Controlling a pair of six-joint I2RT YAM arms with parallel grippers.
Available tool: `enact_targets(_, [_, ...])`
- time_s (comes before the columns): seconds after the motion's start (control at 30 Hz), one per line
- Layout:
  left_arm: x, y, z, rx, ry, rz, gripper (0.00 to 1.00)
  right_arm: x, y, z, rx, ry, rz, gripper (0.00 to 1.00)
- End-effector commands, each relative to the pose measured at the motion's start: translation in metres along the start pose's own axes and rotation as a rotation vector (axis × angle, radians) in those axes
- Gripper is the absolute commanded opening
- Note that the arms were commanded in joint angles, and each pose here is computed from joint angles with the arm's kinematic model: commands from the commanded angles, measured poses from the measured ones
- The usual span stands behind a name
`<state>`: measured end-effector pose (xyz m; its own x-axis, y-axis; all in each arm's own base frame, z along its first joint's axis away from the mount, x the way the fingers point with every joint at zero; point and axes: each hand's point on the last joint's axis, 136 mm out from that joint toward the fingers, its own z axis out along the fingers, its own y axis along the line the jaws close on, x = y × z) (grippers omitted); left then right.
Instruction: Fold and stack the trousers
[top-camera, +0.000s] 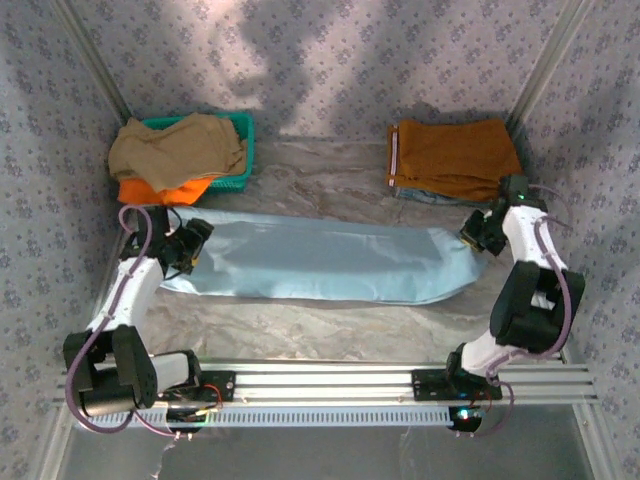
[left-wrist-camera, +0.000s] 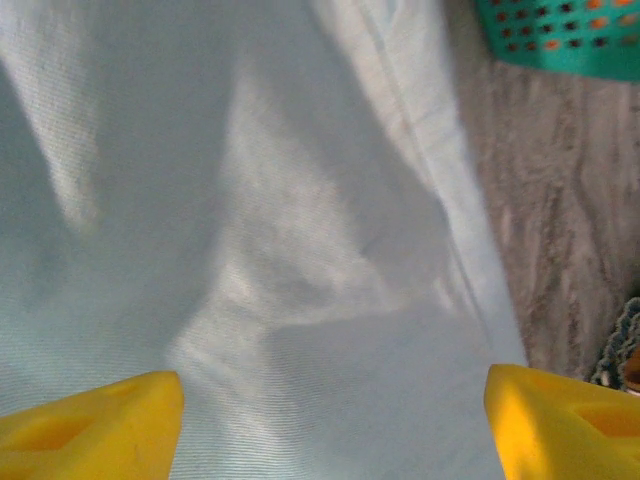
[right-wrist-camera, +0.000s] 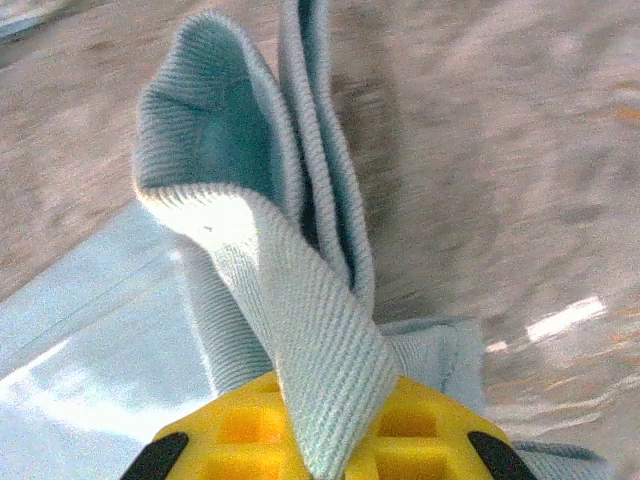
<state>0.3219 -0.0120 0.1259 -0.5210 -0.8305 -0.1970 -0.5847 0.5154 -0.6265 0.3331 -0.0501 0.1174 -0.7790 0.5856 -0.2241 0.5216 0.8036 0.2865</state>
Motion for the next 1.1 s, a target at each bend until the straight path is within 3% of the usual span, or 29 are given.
enact_targets(0.0, [-0.012,-0.014,-0.019,0.023,-0.036,0.034,0.79,0.034,0.046,-0.02,-0.066,0.039,-0.058,0.0])
enact_targets(0.27, [-0.023,-0.024,-0.014,0.009,-0.027,0.043,0.79,0.095,0.196,-0.05,-0.197,-0.022,-0.277,0.0])
enact_targets(0.53, [-0.023,-0.017,-0.003,-0.02,-0.006,0.052,0.79,0.153,0.323,-0.054,-0.343,-0.029,-0.335,0.0])
enact_targets(0.9, [-0.024,-0.018,-0.004,-0.009,-0.008,0.051,0.79,0.198,0.4,-0.036,-0.391,-0.058,-0.329,0.0])
enact_targets(1.0, [-0.024,-0.018,-0.005,-0.006,-0.008,0.054,0.79,0.223,0.415,-0.017,-0.383,0.0,-0.355,0.0])
enact_targets(1.07, [-0.025,-0.017,-0.006,-0.006,-0.013,0.048,0.79,0.251,0.436,-0.008,-0.445,0.079,-0.389,0.22])
